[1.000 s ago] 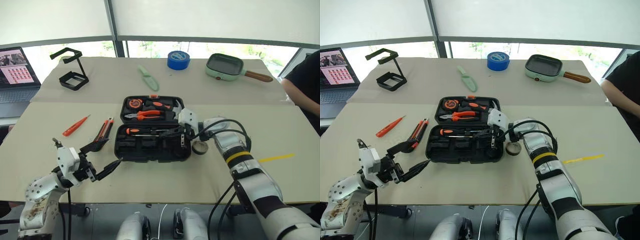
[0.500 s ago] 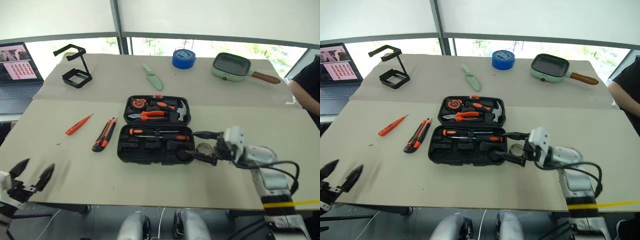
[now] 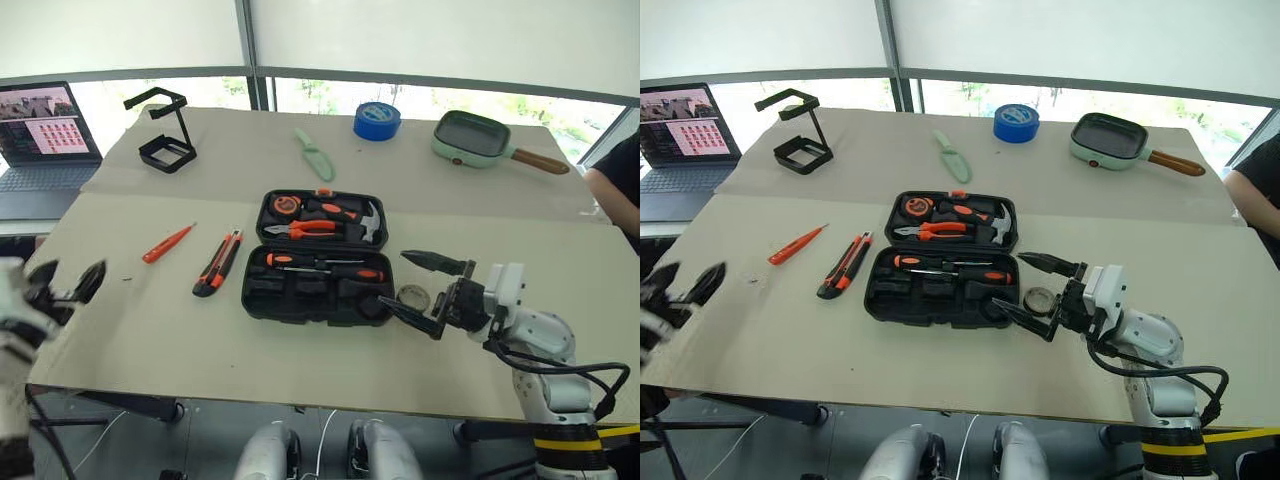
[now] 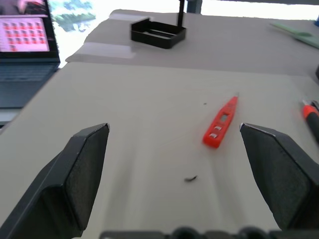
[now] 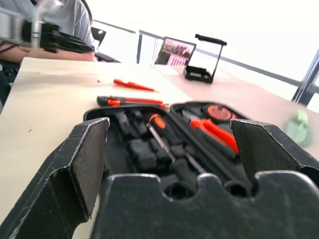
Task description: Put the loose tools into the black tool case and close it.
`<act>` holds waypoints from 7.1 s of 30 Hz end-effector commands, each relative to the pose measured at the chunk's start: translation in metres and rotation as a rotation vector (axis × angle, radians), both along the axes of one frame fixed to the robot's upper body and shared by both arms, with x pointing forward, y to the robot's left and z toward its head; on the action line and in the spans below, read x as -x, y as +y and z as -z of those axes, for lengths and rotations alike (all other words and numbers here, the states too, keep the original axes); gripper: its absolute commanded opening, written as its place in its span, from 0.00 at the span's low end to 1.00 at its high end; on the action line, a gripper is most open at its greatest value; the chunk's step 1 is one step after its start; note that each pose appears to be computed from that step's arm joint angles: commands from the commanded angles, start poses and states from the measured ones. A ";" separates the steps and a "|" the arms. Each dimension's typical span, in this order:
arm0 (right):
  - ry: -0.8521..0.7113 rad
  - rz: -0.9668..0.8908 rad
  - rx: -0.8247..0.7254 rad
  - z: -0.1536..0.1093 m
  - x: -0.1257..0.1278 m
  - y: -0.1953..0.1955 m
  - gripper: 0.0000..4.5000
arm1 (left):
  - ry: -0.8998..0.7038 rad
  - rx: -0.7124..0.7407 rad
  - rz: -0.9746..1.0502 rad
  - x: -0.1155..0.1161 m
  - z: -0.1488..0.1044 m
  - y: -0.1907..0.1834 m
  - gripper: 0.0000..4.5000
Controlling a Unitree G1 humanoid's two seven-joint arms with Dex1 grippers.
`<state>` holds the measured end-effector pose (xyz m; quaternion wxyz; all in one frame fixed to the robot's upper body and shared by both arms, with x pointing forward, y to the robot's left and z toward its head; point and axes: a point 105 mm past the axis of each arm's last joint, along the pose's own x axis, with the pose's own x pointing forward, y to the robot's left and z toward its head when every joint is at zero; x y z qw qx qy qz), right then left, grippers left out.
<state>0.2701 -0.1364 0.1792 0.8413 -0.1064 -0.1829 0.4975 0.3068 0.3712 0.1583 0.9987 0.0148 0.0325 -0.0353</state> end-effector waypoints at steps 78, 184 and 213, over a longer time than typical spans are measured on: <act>-0.023 0.071 0.093 -0.011 0.031 0.000 1.00 | 0.357 -0.802 1.373 -0.051 0.037 -0.250 0.09; -0.018 0.067 0.078 -0.004 0.018 0.006 1.00 | 0.079 -0.542 1.272 -0.048 0.031 -0.241 0.01; -0.025 0.069 0.082 -0.004 0.015 0.004 1.00 | 0.073 -0.478 1.263 -0.041 0.035 -0.245 0.01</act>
